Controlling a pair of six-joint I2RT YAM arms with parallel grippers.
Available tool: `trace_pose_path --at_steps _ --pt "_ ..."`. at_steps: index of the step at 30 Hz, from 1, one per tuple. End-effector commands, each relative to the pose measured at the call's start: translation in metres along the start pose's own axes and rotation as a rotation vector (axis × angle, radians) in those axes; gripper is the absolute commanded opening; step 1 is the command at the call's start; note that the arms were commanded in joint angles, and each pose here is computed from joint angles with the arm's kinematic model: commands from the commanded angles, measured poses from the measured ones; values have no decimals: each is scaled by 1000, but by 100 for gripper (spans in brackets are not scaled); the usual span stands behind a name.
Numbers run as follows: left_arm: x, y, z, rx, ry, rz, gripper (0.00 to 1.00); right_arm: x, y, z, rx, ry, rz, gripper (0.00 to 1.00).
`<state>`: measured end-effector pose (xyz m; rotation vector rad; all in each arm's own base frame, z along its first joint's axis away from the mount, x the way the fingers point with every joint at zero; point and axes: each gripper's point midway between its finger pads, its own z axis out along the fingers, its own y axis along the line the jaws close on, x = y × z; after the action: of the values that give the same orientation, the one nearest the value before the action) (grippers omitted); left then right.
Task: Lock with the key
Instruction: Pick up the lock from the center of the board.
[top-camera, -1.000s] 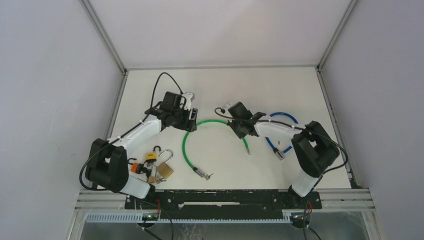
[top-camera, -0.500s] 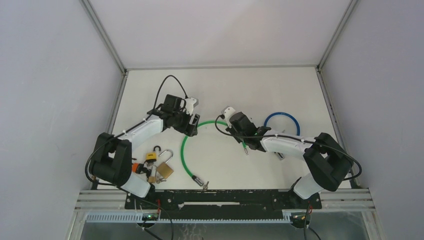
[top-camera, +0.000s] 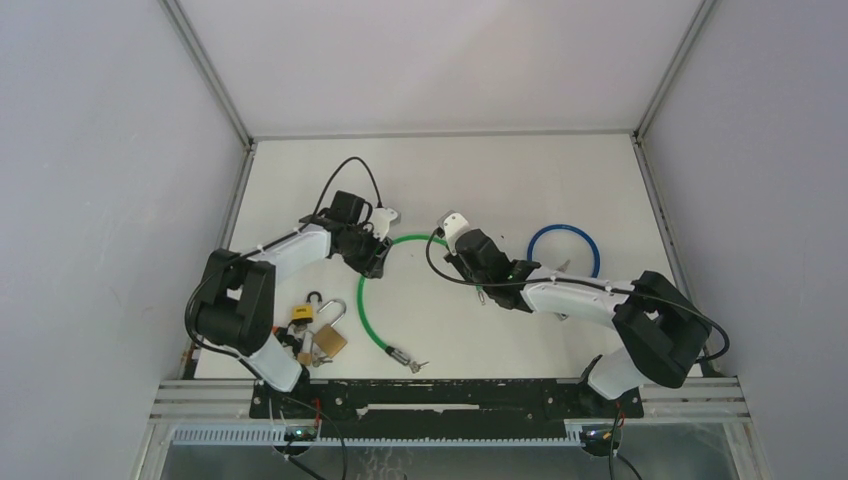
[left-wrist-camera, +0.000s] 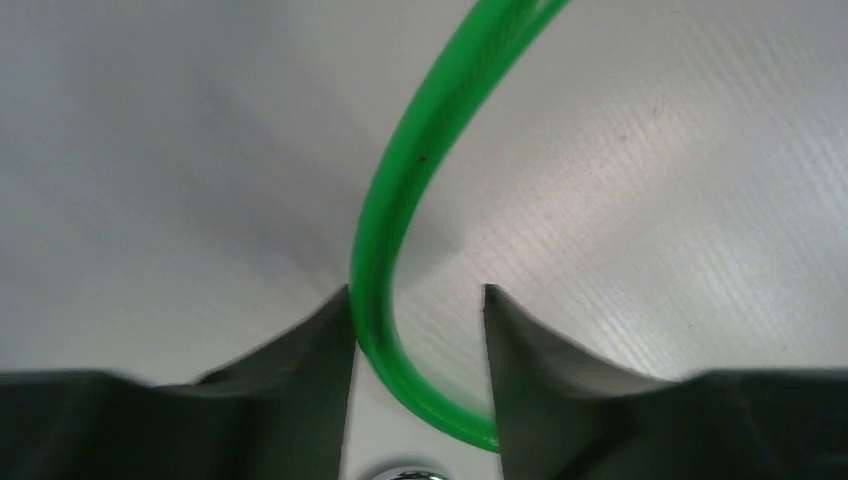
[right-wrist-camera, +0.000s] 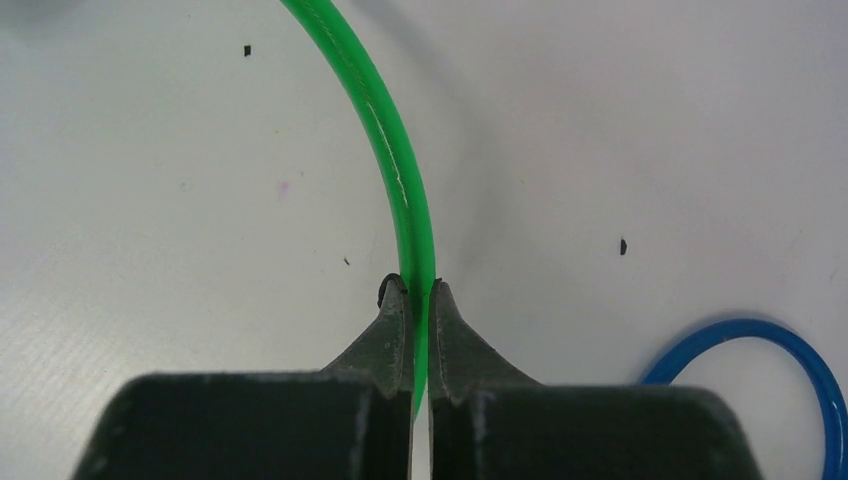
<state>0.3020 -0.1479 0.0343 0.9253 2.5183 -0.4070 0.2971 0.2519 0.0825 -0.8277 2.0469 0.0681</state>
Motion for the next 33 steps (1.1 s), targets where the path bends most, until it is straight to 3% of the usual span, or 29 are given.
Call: trace_pose_path --at_steps 1,5,11,12,15,17,18,23,27,30,32,33 --pt "-35 9 -7 -18 -98 51 38 -37 -1 -8 18 -136 68 0" --pt "-44 9 -11 -24 -131 52 2 -35 -2 -9 22 -136 62 0" --pt "-81 4 -48 -46 -274 50 0 -33 -4 -9 19 -128 54 0" --pt "-85 2 -56 -51 -292 58 0 -33 -5 -10 12 -126 59 4" --pt "-89 -1 -81 -78 -315 88 0 -39 -9 -16 -41 -136 75 53" --pt "-89 -6 -96 -73 -323 118 0 -50 -11 -27 -96 -177 89 92" --pt "-90 -11 -103 -65 -338 138 0 -57 -12 -34 -140 -202 103 98" --pt "-100 -35 -141 -41 -461 252 0 -85 2 -81 -500 -336 176 99" --pt "-106 -49 -164 -39 -547 285 0 -76 -1 -90 -574 -303 231 98" --pt "-104 -54 -175 -41 -577 289 0 -73 8 -101 -663 -288 256 86" --pt "-103 -58 -180 -38 -593 311 0 -73 12 -106 -688 -278 282 71" --pt "-103 -60 -182 -39 -603 319 0 -74 13 -108 -698 -277 292 58"
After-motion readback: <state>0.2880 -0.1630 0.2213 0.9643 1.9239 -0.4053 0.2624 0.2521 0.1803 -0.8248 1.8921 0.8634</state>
